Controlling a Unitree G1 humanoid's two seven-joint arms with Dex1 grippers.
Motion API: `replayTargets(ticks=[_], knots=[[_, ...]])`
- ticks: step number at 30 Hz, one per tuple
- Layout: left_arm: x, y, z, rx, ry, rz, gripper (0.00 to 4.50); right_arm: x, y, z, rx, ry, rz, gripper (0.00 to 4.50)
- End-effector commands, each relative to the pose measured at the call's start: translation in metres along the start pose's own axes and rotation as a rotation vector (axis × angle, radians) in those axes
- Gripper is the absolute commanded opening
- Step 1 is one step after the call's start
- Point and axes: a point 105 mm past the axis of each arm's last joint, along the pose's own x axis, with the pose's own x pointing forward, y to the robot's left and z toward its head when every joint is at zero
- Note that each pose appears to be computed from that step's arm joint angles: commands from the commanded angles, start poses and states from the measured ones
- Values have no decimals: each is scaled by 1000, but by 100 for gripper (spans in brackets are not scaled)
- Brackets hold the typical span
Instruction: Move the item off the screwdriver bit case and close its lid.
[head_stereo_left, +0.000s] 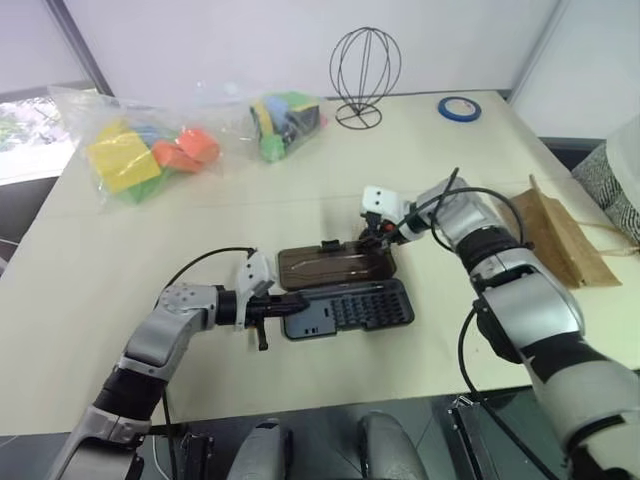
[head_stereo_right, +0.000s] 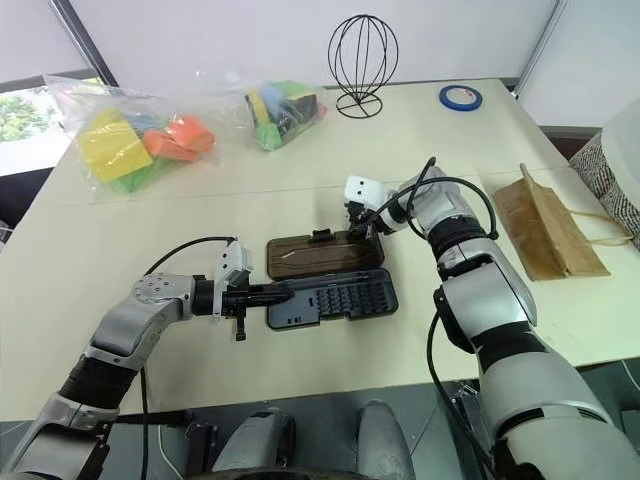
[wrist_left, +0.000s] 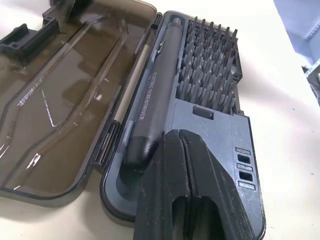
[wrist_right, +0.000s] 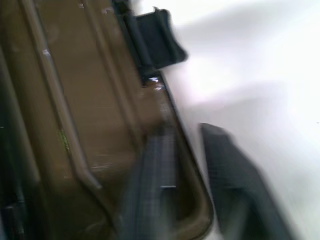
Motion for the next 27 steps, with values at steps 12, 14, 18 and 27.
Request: replayTargets(ticks=[12, 14, 18, 27], knots=[[-1, -2, 8, 34, -19, 8, 0, 10, 6, -17, -51, 61, -9, 7], [-2, -2, 8, 33, -20, 12, 0, 7, 1, -11, -136, 53, -53, 7], [-4, 1, 9, 29, -24, 23, 0, -2, -6, 1, -373, 38, -138, 7], [-5, 11, 14, 27, -39, 49, 0, -21, -4, 38, -584, -97, -290, 7]])
